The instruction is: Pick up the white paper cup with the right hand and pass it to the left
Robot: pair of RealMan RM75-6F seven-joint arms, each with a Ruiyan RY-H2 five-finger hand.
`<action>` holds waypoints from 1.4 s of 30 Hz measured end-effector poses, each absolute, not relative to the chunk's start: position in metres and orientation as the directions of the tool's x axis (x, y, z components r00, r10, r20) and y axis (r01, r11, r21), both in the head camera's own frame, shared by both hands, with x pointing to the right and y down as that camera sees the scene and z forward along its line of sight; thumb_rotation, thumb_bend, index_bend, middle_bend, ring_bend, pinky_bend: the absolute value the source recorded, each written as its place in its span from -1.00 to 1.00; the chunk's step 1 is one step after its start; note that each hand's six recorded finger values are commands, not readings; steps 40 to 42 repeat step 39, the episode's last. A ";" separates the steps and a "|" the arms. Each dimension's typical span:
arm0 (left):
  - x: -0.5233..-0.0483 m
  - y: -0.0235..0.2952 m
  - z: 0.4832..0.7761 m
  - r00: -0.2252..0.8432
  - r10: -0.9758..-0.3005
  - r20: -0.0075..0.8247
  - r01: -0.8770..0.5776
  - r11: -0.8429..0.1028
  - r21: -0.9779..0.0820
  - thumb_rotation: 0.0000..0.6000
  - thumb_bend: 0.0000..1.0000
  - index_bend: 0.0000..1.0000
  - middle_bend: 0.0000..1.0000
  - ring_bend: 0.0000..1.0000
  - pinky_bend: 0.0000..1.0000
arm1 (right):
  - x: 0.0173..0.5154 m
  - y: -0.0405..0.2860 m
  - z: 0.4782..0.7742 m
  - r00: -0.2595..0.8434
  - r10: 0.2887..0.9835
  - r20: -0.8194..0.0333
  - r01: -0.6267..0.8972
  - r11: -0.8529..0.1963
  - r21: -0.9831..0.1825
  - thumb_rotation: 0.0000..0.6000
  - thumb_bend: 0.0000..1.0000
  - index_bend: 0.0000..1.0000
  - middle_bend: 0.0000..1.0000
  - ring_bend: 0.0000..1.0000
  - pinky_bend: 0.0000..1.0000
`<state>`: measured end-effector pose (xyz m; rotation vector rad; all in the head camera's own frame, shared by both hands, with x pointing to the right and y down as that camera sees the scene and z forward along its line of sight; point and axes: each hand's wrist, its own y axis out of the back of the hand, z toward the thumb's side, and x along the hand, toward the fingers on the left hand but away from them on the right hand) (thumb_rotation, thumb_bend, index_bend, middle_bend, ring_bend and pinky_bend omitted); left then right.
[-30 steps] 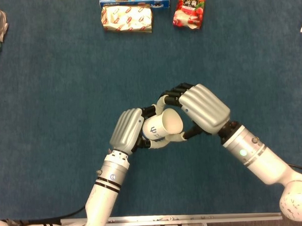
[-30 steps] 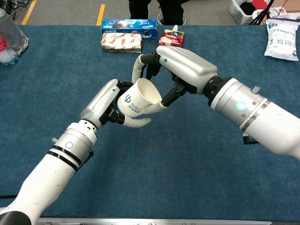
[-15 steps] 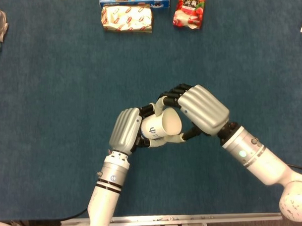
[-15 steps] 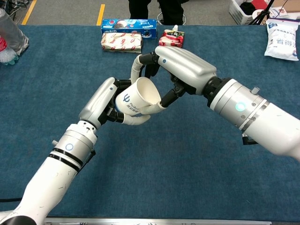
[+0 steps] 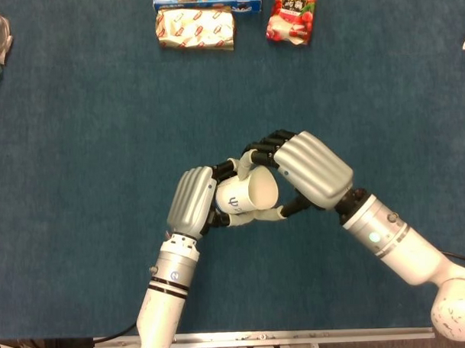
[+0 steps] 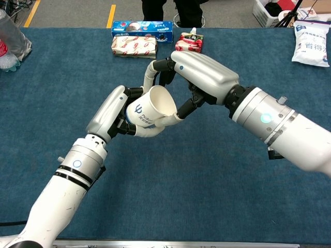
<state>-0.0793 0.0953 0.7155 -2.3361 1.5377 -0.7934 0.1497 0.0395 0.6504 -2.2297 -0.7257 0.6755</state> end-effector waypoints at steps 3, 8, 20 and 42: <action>-0.080 0.096 0.716 0.301 -0.902 0.310 -0.776 -0.421 -0.471 1.00 -0.65 0.46 0.55 0.33 0.60 | 0.150 0.039 0.650 0.710 0.657 -0.252 0.298 -0.605 -0.739 1.00 -1.00 -0.38 -0.27 -0.17 -0.27; -0.080 0.096 0.716 0.298 -0.902 0.312 -0.780 -0.418 -0.465 1.00 -0.65 0.46 0.56 0.34 0.61 | 0.151 0.039 0.651 0.711 0.658 -0.247 0.292 -0.596 -0.748 1.00 -1.00 -0.69 -0.50 -0.25 -0.27; -0.082 0.097 0.719 0.286 -0.902 0.325 -0.791 -0.413 -0.451 1.00 -0.65 0.48 0.57 0.35 0.62 | 0.151 0.040 0.648 0.724 0.654 -0.218 0.300 -0.583 -0.755 1.00 -1.00 -0.88 -0.77 -0.56 -0.27; -0.098 0.091 0.719 0.247 -0.909 0.337 -0.819 -0.382 -0.429 1.00 -0.65 0.48 0.58 0.36 0.63 | 0.186 0.055 0.613 0.726 0.673 -0.140 0.335 -0.524 -0.783 1.00 -1.00 -0.89 -0.80 -0.60 -0.27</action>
